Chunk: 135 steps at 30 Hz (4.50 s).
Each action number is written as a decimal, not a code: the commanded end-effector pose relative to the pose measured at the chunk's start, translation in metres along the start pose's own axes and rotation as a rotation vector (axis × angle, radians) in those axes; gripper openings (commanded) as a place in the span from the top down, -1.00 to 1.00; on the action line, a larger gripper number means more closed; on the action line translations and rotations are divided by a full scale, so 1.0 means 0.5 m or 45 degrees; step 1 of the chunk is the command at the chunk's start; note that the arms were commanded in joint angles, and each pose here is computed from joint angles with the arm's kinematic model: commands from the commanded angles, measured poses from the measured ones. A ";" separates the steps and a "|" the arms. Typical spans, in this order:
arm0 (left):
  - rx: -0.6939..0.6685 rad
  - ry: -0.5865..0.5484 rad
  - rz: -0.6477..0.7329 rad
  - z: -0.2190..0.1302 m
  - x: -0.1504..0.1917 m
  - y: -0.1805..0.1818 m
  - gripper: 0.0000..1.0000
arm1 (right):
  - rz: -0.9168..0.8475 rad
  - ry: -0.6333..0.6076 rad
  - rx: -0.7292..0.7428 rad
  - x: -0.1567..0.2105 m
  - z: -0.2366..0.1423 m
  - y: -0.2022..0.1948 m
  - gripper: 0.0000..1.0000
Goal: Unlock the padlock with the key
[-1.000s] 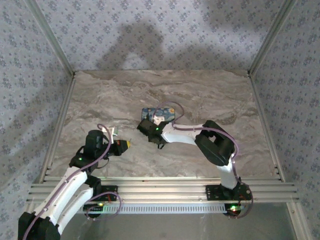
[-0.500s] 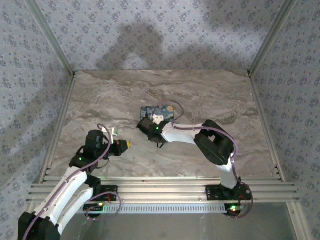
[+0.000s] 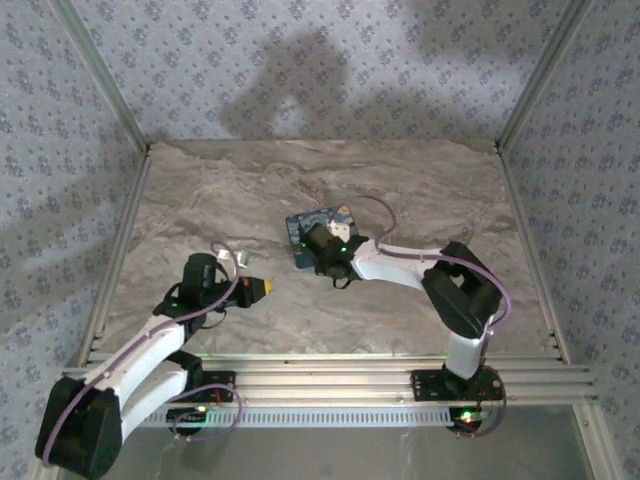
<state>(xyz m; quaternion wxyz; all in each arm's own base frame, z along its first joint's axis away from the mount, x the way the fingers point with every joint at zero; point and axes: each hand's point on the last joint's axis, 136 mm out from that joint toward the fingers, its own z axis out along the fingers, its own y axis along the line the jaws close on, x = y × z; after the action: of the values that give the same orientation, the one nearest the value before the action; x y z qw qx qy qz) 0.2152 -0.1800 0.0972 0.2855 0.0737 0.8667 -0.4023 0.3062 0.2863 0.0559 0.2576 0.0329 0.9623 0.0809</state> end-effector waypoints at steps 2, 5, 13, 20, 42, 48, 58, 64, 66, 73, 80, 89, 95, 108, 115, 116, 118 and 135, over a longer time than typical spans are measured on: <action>0.141 -0.075 0.213 0.016 -0.056 -0.064 1.00 | 0.070 0.029 -0.120 -0.015 -0.025 -0.009 0.88; 0.165 -0.064 0.287 0.037 -0.051 -0.074 1.00 | 0.063 0.079 -0.192 -0.017 -0.036 -0.004 0.89; 0.223 -0.072 0.357 0.069 -0.039 -0.077 1.00 | -0.046 0.250 -0.366 -0.007 -0.063 0.055 0.92; 0.269 -0.094 0.436 0.078 -0.041 -0.087 1.00 | 0.036 0.370 -0.573 -0.023 -0.092 0.112 0.94; 0.281 -0.136 0.518 0.139 -0.059 -0.093 1.00 | 0.331 0.448 -0.676 -0.064 -0.118 0.104 0.99; 0.287 -0.189 0.493 0.146 -0.083 -0.101 1.00 | 0.345 0.466 -0.693 -0.067 -0.127 0.102 1.00; 0.286 -0.207 0.437 0.173 -0.106 -0.097 1.00 | 0.357 0.483 -0.713 -0.070 -0.135 0.104 1.00; 0.266 -0.193 0.415 0.183 -0.105 -0.088 1.00 | 0.362 0.485 -0.710 -0.070 -0.134 0.103 1.00; 0.255 -0.185 0.399 0.186 -0.104 -0.082 1.00 | 0.362 0.481 -0.707 -0.070 -0.133 0.102 1.00; 0.322 -0.235 0.373 0.184 -0.113 -0.096 1.00 | 0.361 0.483 -0.704 -0.067 -0.132 0.101 1.00; 0.360 -0.242 0.366 0.187 -0.110 -0.100 1.00 | 0.363 0.481 -0.701 -0.066 -0.130 0.097 1.00; 0.354 -0.213 0.363 0.187 -0.097 -0.095 1.00 | 0.372 0.474 -0.711 -0.072 -0.131 0.097 1.00; 0.341 -0.187 0.359 0.189 -0.080 -0.085 1.00 | 0.379 0.468 -0.712 -0.077 -0.133 0.093 1.00; 0.360 -0.168 0.381 0.190 -0.075 -0.096 1.00 | 0.380 0.475 -0.711 -0.075 -0.129 0.096 1.00; 0.378 -0.181 0.391 0.189 -0.083 -0.105 1.00 | 0.376 0.489 -0.713 -0.069 -0.127 0.100 1.00; 0.380 -0.183 0.392 0.189 -0.084 -0.106 1.00 | 0.376 0.487 -0.715 -0.070 -0.127 0.101 1.00; 0.376 -0.193 0.390 0.188 -0.088 -0.106 1.00 | 0.374 0.491 -0.716 -0.068 -0.128 0.102 1.00; 0.383 -0.285 0.388 0.181 -0.117 -0.115 1.00 | 0.371 0.525 -0.732 -0.054 -0.129 0.105 1.00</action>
<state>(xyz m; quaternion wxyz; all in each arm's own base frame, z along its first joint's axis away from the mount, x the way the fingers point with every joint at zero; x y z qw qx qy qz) 0.2769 -0.2749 0.0987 0.3871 0.1936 0.7679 -0.4722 0.3047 0.3188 0.1214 0.0494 0.0911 0.9256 0.3641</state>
